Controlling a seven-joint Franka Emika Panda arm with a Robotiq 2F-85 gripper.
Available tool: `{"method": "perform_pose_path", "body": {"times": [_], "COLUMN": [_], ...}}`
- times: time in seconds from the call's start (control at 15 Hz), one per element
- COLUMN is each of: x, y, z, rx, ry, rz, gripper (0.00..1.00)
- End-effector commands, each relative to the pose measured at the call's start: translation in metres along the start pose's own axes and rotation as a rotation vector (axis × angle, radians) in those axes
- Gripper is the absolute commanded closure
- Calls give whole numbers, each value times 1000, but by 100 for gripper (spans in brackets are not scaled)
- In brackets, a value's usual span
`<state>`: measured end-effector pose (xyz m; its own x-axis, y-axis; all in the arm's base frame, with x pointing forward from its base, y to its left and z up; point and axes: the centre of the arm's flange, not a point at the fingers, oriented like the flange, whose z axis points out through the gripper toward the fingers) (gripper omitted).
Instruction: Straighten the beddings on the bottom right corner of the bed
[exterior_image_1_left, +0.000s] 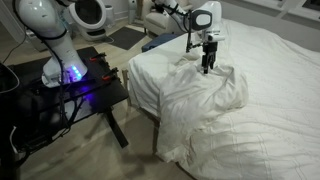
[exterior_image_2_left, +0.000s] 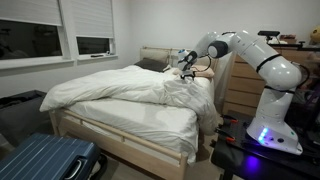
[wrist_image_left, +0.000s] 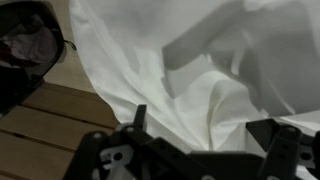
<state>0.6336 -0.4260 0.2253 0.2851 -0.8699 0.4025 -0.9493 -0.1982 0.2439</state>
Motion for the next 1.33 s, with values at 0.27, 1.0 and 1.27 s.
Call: {"method": "perform_pose_path", "body": {"times": [0.27,1.0,1.27], "x": [1,-5,-2], "y": [12,19,19], "z": [29,56,57], "rx": [-51,-35,-40], "ry": [-33,37,35], "rz": [57,181,199], "gripper": [0,0,42]}}
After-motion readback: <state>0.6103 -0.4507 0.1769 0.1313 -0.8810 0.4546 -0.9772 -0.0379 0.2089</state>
